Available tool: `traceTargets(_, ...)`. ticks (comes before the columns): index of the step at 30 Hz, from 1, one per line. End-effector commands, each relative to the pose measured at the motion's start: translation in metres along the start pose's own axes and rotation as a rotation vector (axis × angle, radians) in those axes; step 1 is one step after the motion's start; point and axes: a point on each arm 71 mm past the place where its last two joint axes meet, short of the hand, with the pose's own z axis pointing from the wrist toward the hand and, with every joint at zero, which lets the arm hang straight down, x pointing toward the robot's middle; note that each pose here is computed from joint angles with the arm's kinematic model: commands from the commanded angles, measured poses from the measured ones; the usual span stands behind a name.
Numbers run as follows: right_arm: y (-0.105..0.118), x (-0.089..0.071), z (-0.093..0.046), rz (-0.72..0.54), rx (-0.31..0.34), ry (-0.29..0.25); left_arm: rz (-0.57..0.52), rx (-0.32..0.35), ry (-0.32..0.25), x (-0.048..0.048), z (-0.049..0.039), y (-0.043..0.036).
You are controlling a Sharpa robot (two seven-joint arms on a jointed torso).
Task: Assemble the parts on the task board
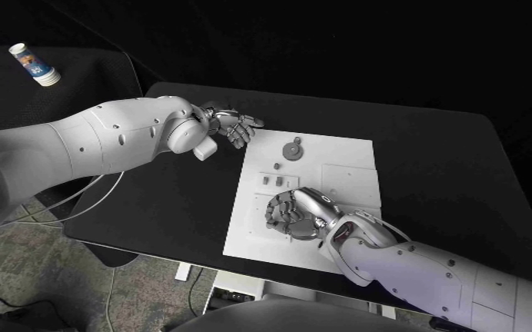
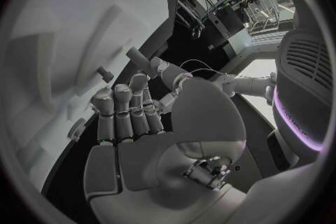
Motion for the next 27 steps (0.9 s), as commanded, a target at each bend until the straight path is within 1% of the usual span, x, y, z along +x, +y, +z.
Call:
traceTargets(1, 0.0008, 0.0037, 0.0013, 0.004, 0.004, 0.038, 0.006, 0.007, 0.014, 0.0023, 0.0003, -0.0020)
traceTargets(4, 0.0020, 0.0049, 0.0024, -0.010, 0.001, 0.050, 0.006, 0.007, 0.015, 0.0024, 0.0003, -0.0020)
traceTargets(13, 0.0025, 0.0059, 0.0054, -0.041, 0.004, 0.061, 0.006, 0.006, 0.016, 0.0029, 0.0007, -0.0024)
traceTargets(27, 0.0014, 0.0082, 0.0059, -0.077, 0.015, 0.094, 0.006, 0.005, 0.016, 0.0026, 0.0007, -0.0021)
